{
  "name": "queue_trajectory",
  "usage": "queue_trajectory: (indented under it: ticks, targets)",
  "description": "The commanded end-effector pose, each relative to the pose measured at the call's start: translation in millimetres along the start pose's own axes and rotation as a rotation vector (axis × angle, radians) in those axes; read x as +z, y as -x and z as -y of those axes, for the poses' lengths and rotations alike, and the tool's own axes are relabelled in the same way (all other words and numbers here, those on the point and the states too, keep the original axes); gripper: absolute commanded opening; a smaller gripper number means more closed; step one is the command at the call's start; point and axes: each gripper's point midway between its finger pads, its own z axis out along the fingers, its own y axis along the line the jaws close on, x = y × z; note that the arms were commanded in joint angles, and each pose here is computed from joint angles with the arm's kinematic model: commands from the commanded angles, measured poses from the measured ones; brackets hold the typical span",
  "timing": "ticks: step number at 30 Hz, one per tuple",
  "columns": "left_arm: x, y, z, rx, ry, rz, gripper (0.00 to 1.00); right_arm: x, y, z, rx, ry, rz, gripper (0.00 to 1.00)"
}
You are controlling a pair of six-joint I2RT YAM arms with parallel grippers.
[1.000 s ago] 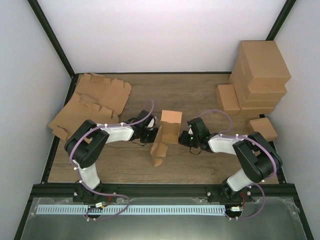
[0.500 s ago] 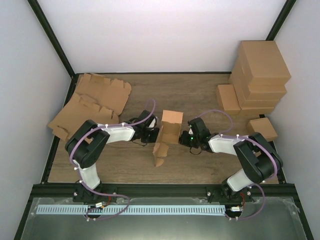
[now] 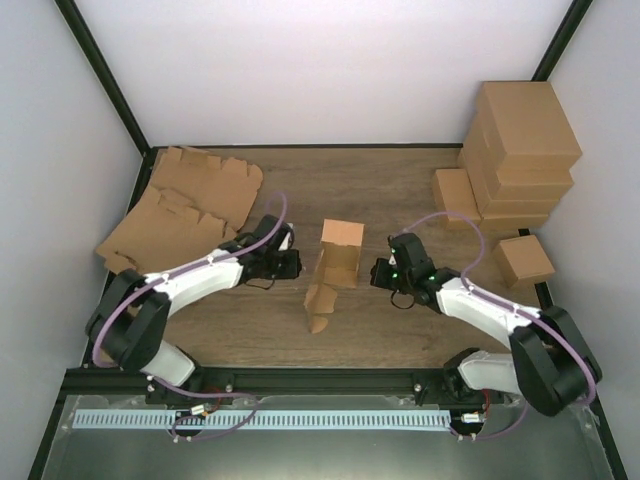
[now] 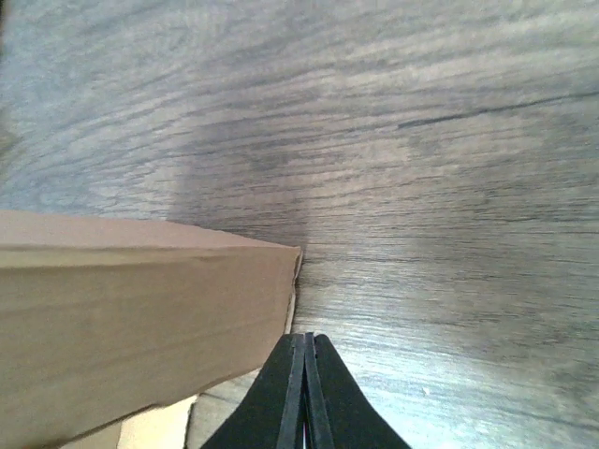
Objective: Fold the paper box
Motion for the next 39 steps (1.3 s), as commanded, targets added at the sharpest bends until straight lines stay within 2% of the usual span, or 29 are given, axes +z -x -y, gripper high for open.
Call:
queue_trajectory:
  ticks: [1, 4, 8, 9, 11, 13, 15, 19, 25, 35, 39]
  targets:
    - [-28.7, 3.7, -18.6, -0.013, 0.041, 0.053, 0.14, -31.0, 27.8, -16.8, -0.082, -0.008, 0.078, 0.01]
    - [-55.8, 10.1, 4.6, 0.013, -0.077, 0.112, 0.18, -51.2, 41.5, -29.1, -0.121, 0.010, 0.118, 0.02]
    - [-101.9, 24.5, 35.1, 0.032, -0.226, 0.223, 0.35, -72.3, 52.5, -45.2, -0.158, 0.057, 0.157, 0.11]
    - [-111.9, 26.7, 43.2, 0.038, -0.271, 0.234, 0.44, -76.4, 53.2, -50.1, -0.162, 0.079, 0.158, 0.12]
    - [-125.7, 32.6, 53.5, 0.041, -0.338, 0.235, 0.70, -84.9, 54.7, -62.0, -0.172, 0.134, 0.163, 0.22]
    - [-129.4, 34.7, 60.5, 0.043, -0.399, 0.212, 0.77, -91.0, 54.0, -70.3, -0.165, 0.182, 0.160, 0.34]
    - [-131.1, 37.2, 65.5, 0.028, -0.465, 0.200, 0.79, -97.1, 54.9, -75.3, -0.145, 0.224, 0.166, 0.44]
    - [-130.2, 41.1, 72.0, -0.005, -0.563, 0.171, 0.79, -107.5, 59.8, -84.0, -0.095, 0.329, 0.180, 0.50]
    - [-121.5, 45.6, 78.9, -0.023, -0.630, 0.131, 0.80, -108.7, 64.8, -90.0, -0.053, 0.440, 0.145, 0.51]
    - [-105.9, 59.2, 77.8, -0.082, -0.633, 0.102, 0.77, -99.0, 60.3, -93.6, -0.044, 0.484, 0.091, 0.52]
    - [-97.9, 61.0, 78.9, -0.093, -0.647, 0.078, 0.77, -95.8, 58.1, -96.4, -0.046, 0.506, 0.070, 0.56]
